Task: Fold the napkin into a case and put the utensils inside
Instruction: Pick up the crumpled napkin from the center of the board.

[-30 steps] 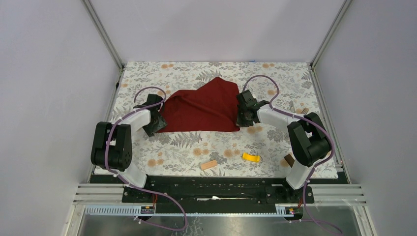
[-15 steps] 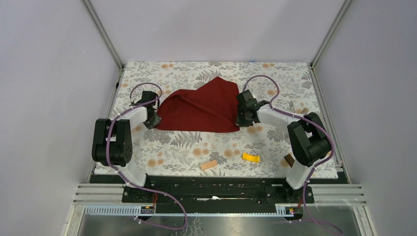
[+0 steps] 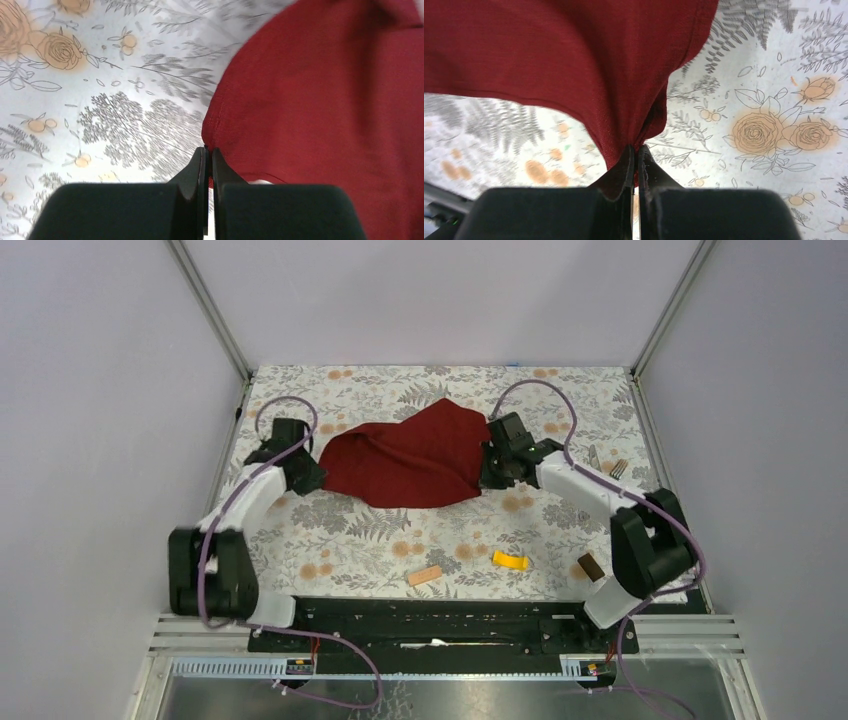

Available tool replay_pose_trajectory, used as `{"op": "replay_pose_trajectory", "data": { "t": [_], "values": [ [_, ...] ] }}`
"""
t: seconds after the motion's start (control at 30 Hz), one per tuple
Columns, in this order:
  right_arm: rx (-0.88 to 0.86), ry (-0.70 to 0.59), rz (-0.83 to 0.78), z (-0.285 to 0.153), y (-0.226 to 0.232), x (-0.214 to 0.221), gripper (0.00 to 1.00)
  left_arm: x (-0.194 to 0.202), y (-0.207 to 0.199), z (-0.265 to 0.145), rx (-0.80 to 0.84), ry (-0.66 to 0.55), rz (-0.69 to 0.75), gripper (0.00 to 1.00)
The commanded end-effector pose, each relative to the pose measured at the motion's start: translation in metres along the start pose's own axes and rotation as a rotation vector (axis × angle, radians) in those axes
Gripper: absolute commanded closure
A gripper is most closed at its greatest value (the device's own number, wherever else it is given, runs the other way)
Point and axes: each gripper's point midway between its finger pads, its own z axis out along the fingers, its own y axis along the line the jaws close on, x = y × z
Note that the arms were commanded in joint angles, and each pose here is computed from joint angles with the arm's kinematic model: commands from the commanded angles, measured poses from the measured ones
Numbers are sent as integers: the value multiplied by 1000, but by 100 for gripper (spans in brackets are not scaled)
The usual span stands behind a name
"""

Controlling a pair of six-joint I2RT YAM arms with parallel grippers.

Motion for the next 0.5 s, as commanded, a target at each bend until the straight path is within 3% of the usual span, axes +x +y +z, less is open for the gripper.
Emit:
{"op": "replay_pose_trajectory", "data": {
  "t": [0.0,0.13,0.3,0.4,0.47],
  "values": [
    [-186,-196,-103,-89,56,-48,100,-52,-47,-119,263,-185,-42,100],
    [-302,-400,-140,-186,84,-79,100,-94,-55,-258,464,-474,-100,100],
    [-550,-626,-206,-314,123,-95,100,-113,-44,-411,698,-789,-138,100],
    [-695,-746,-229,-374,140,-99,100,-117,-34,-469,785,-925,-150,100],
    [-736,-808,-222,-395,144,-104,100,-122,-31,-487,805,-984,-159,100]
  ]
}}
